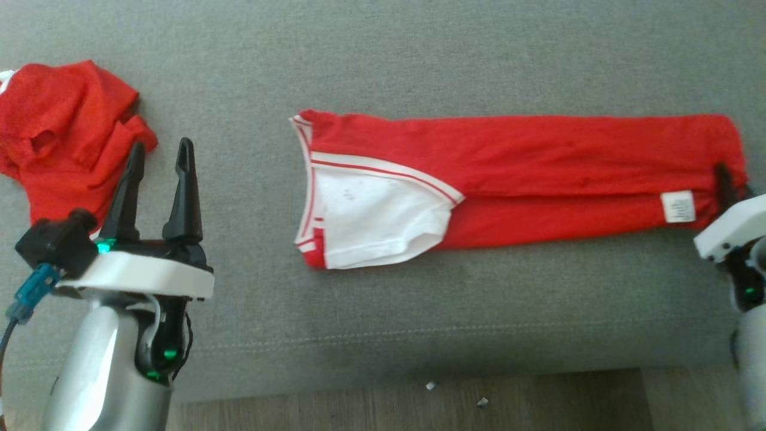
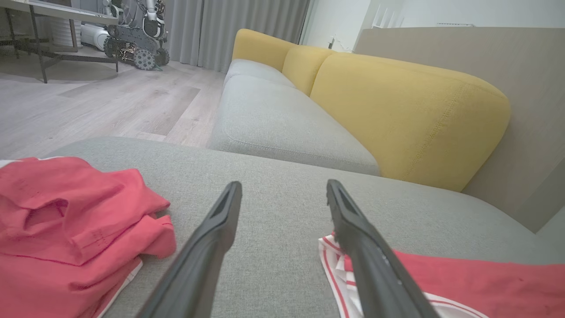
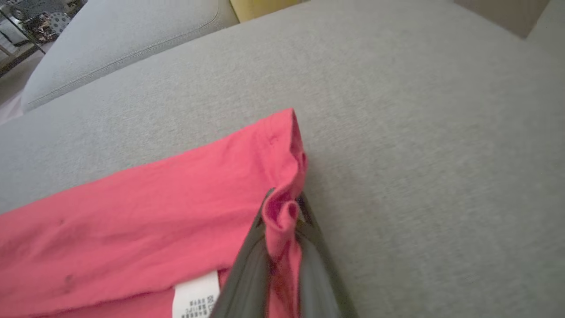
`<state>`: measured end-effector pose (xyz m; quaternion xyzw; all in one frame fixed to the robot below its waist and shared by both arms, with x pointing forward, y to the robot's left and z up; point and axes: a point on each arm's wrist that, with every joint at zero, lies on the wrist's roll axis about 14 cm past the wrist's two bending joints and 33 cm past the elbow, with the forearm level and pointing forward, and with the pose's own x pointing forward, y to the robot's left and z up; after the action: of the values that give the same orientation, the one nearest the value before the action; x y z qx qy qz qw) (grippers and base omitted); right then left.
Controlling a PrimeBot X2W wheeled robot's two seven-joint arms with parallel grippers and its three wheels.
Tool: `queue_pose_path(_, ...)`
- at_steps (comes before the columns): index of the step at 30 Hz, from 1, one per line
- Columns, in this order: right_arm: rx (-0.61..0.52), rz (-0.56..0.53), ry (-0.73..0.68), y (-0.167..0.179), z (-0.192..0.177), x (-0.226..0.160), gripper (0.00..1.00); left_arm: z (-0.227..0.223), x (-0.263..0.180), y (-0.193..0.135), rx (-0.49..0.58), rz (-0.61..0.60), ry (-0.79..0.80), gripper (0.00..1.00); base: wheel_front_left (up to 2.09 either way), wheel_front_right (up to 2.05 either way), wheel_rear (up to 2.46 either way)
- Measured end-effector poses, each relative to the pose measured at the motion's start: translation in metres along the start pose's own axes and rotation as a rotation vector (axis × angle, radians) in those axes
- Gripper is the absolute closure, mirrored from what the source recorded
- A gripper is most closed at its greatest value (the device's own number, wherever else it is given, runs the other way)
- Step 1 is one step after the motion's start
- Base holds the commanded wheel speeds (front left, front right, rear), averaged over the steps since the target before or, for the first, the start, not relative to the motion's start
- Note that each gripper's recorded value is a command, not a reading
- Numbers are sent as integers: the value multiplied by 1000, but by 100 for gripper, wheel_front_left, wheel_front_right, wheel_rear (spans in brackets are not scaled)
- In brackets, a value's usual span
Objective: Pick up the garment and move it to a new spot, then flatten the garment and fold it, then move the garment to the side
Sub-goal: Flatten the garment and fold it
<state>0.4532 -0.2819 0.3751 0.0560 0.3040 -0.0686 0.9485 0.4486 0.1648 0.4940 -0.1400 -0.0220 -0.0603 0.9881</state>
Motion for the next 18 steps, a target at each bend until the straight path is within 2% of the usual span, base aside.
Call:
queue_pose_path(6, -77, -84, -60, -29, 28, -1, 100, -1, 1, -2, -1, -7, 3, 0, 0, 0, 0)
queue_pose_path(11, -113, -126, -84, -40, 38, -3, 100, -2, 1, -4, -3, -11, 6, 0, 0, 0, 0)
queue_pose_path(14, -117, -117, -93, -33, 39, -3, 100, -4, 1, -5, -4, -16, 10, 0, 0, 0, 0)
queue_pose_path(18, -114, -63, -122, -7, 46, -4, 100, -2, 0, -8, -4, -22, 7, 0, 0, 0, 0)
